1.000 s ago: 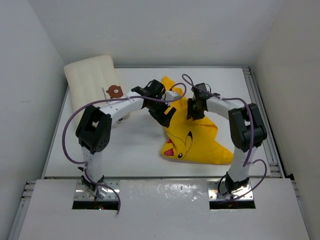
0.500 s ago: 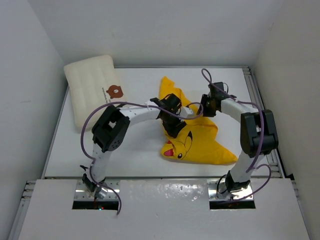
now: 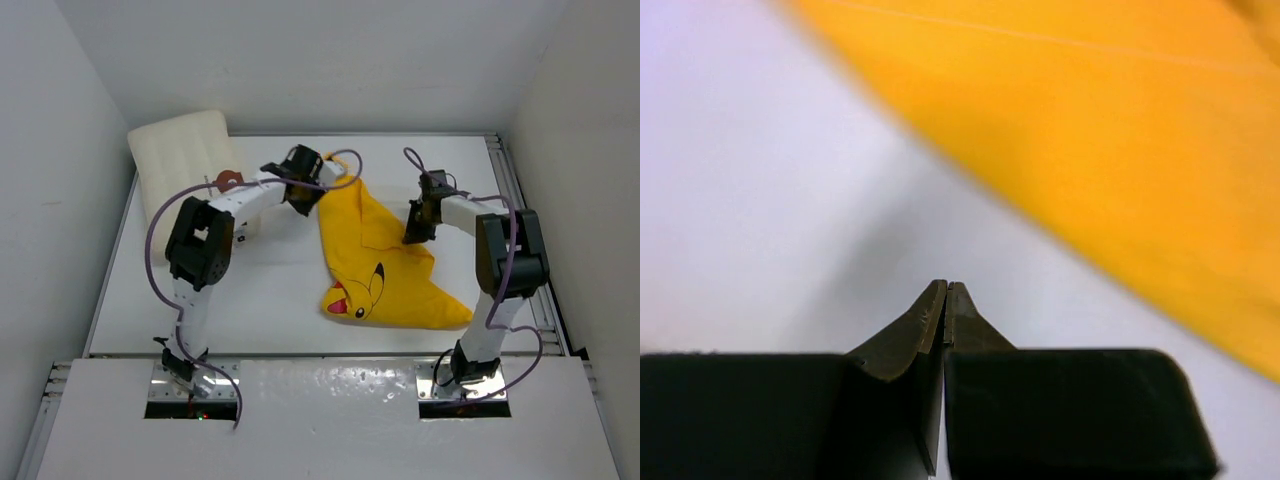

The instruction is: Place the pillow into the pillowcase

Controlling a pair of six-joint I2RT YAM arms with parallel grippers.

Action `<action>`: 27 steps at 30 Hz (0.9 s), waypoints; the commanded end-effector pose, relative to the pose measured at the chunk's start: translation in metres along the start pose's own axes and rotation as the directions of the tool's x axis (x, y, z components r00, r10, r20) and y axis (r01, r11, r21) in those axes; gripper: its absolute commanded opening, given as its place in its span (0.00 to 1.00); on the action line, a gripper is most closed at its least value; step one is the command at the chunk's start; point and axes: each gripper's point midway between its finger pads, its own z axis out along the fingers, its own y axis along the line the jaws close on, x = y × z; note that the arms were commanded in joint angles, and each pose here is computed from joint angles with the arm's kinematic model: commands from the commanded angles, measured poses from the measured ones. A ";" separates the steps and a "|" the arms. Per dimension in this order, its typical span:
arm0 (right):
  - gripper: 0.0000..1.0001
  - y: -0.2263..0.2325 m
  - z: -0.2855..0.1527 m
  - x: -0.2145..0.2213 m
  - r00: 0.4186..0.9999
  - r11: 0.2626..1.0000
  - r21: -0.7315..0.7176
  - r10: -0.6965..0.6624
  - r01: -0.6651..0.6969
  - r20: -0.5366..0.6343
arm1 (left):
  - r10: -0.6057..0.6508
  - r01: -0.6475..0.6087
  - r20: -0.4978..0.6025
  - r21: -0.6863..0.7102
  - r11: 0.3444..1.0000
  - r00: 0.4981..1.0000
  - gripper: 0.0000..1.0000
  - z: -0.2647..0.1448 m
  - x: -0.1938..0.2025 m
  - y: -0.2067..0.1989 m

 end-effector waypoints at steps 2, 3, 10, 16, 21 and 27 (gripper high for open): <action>0.00 0.011 -0.001 0.018 0.996 0.994 -0.071 0.085 -0.085 -0.006 | -0.031 0.088 0.180 -0.315 0.945 0.983 0.00 -0.061 -0.043 0.113; 0.00 0.013 -0.010 0.014 0.992 0.989 -0.086 0.125 -0.122 0.024 | -0.057 0.121 0.192 -0.341 0.932 0.980 0.00 -0.065 -0.041 0.128; 0.00 0.008 -0.040 0.001 0.946 0.953 -0.149 0.287 -0.265 0.151 | 0.192 -0.185 0.203 -0.050 0.981 0.960 0.40 -0.063 -0.067 0.036; 0.00 -0.018 -0.073 -0.044 0.753 0.747 -0.418 0.629 -0.517 0.194 | 0.151 -0.214 0.231 0.279 0.936 0.961 0.65 -0.043 -0.054 -0.058; 0.00 -0.046 -0.069 -0.037 0.762 0.785 -0.290 0.611 -0.548 0.214 | 0.157 -0.265 0.271 0.428 0.864 0.950 0.75 -0.026 -0.048 -0.122; 0.00 -0.064 -0.063 -0.041 0.684 0.690 -0.357 0.711 -0.630 0.165 | 0.260 -0.356 0.262 0.450 0.819 0.929 0.83 0.000 -0.030 -0.163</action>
